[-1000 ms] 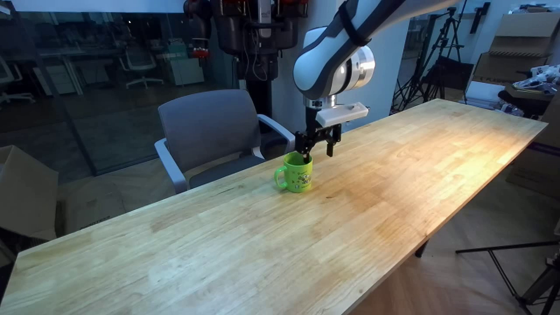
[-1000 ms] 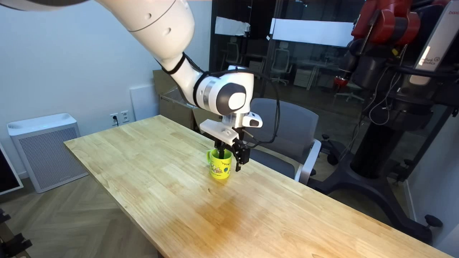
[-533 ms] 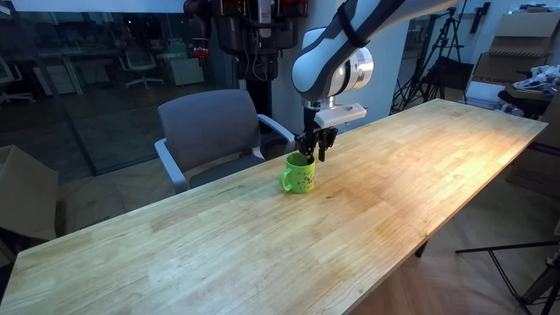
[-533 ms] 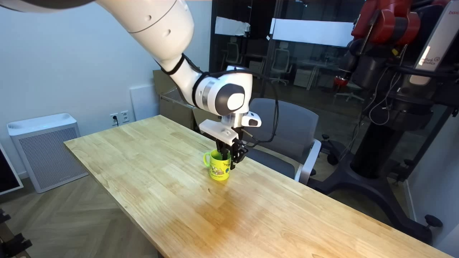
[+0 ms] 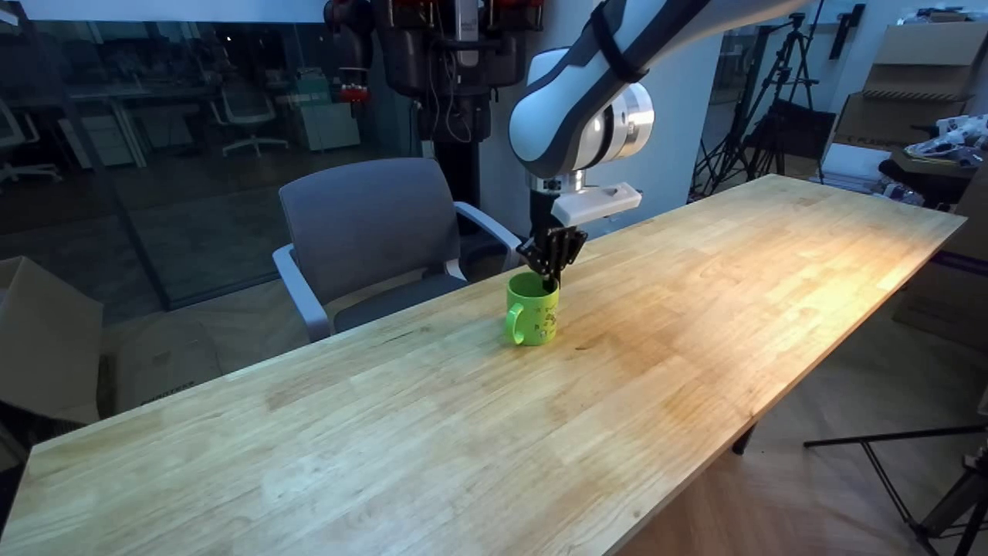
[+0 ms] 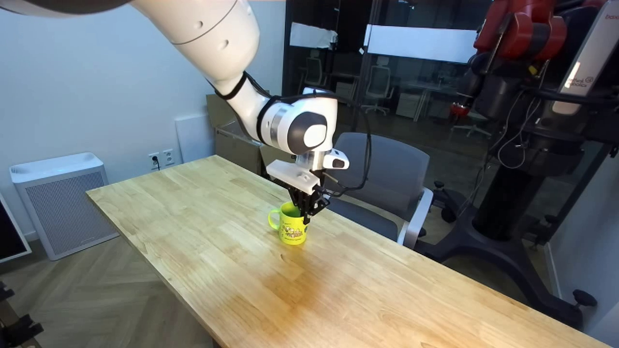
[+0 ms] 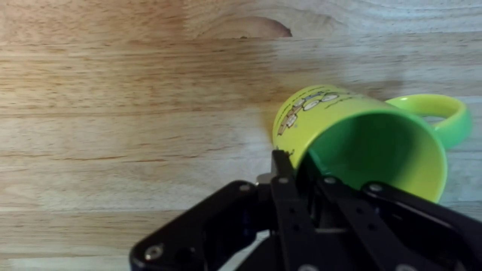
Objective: Move the mug forward.
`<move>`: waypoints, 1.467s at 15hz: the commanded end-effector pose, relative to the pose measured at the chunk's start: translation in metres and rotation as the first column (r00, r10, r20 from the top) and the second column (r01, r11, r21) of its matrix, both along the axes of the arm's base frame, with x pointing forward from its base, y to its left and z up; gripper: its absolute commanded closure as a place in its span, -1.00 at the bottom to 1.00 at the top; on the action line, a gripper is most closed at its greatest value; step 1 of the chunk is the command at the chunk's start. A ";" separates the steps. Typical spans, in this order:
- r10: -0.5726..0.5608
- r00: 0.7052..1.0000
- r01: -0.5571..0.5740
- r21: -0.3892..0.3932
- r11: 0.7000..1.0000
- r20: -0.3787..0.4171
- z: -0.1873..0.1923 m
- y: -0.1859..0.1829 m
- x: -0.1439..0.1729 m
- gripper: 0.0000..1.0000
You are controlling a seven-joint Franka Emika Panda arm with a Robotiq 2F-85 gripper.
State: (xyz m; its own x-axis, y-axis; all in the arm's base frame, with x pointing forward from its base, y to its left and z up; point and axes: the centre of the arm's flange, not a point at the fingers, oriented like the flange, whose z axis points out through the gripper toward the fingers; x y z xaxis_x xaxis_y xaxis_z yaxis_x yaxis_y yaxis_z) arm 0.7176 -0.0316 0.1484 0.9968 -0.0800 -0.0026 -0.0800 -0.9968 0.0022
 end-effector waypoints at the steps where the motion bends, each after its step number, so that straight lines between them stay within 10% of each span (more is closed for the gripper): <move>1: -0.001 1.000 0.001 0.000 1.000 -0.004 0.003 0.002 -0.005 0.95; 11: -0.122 0.989 0.122 -0.004 0.992 -0.082 0.001 0.052 -0.117 0.95; 22: -0.500 0.866 0.498 0.104 0.861 -0.001 -0.004 0.040 -0.223 0.95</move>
State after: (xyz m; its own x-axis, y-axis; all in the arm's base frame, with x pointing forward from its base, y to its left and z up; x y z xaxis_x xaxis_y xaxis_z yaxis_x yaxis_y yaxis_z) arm 0.5398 0.0045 0.1480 0.8527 -0.5216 0.0284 -0.5189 -0.8521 -0.0690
